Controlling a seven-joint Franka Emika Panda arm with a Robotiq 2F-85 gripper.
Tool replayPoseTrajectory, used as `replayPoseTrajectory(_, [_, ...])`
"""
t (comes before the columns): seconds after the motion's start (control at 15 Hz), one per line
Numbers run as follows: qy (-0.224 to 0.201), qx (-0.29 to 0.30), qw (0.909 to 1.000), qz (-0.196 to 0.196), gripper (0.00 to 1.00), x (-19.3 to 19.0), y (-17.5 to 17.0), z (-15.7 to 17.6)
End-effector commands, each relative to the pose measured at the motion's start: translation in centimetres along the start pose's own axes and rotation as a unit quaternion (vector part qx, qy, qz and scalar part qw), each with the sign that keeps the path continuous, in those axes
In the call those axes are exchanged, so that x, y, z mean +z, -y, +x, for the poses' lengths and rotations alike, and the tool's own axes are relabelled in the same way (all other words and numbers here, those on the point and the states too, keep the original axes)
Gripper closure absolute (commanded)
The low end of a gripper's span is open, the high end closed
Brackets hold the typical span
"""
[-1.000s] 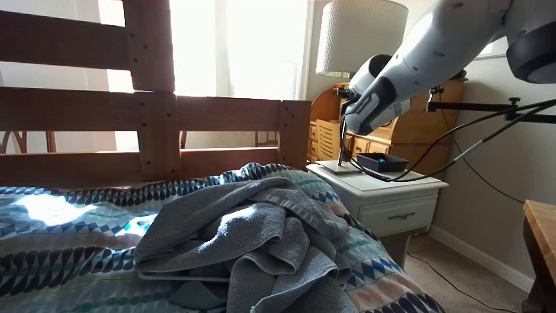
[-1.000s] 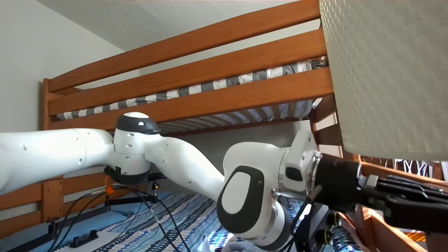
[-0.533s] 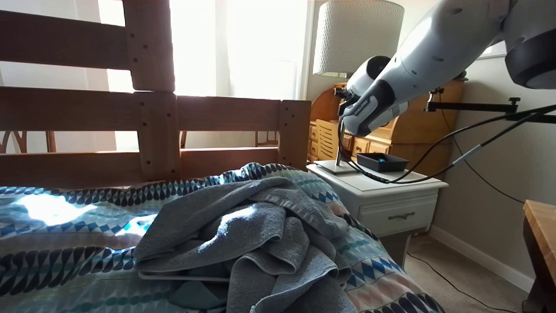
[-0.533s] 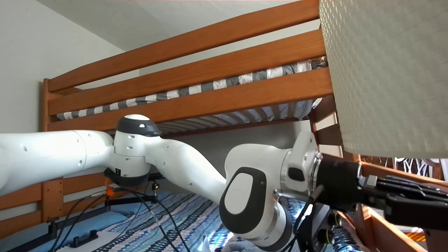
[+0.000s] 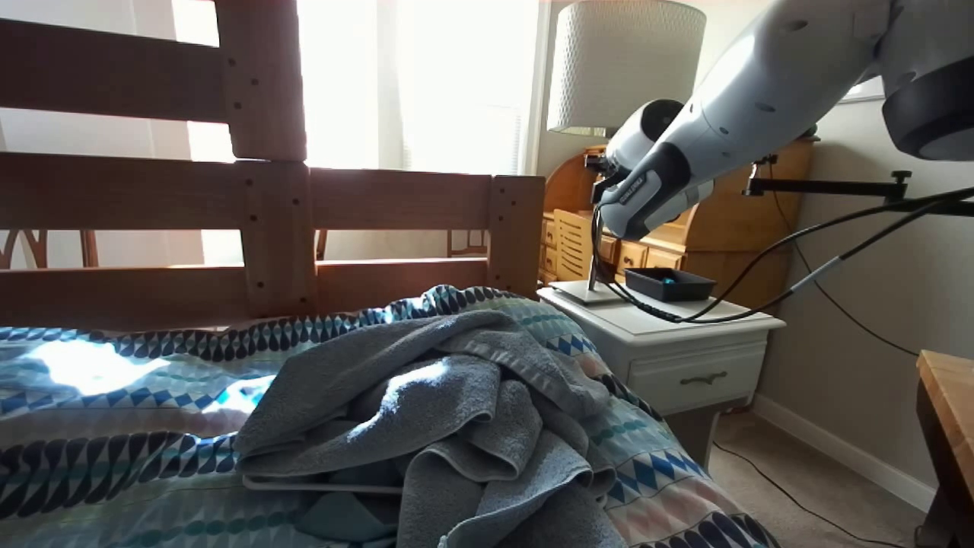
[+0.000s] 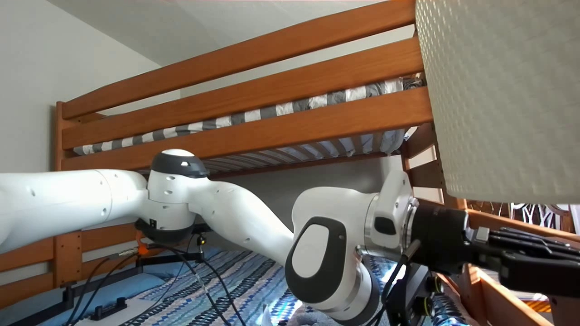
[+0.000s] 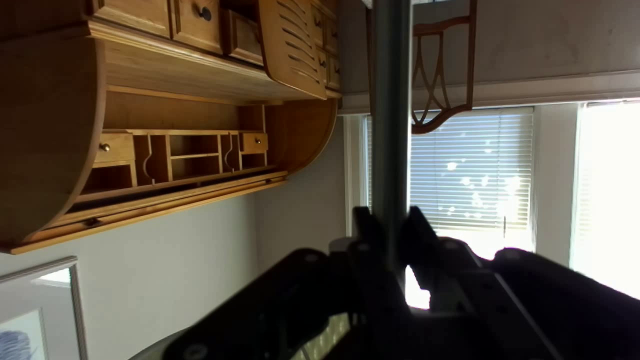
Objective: Move the lamp backwards.
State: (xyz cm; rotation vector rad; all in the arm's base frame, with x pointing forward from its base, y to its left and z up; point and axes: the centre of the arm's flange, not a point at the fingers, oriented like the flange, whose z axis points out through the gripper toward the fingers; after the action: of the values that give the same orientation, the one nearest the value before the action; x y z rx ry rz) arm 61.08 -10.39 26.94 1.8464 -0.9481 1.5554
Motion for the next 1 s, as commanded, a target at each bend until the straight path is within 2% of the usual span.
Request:
replayPoseTrajectory(0.0, [-0.047, 0.003, 0.9989, 0.003, 0.95, 0.1, 0.7, 2.1])
replayPoseTrajectory(0.27, [-0.045, 0.000, 0.9990, 0.000, 0.95, 0.3, 0.6, 1.9])
replayPoseTrajectory(0.33, [-0.047, -0.002, 0.9989, -0.002, 0.55, 0.3, 0.5, 1.9])
replayPoseTrajectory(0.4, [-0.044, -0.003, 0.9990, -0.004, 0.54, 0.3, 0.4, 1.9])
replayPoseTrajectory(0.67, [-0.068, 0.002, 0.9977, -0.005, 0.27, 0.2, 0.3, 4.3])
replayPoseTrajectory(0.93, [-0.068, 0.000, 0.9977, -0.003, 0.01, -0.2, 0.0, 4.5])
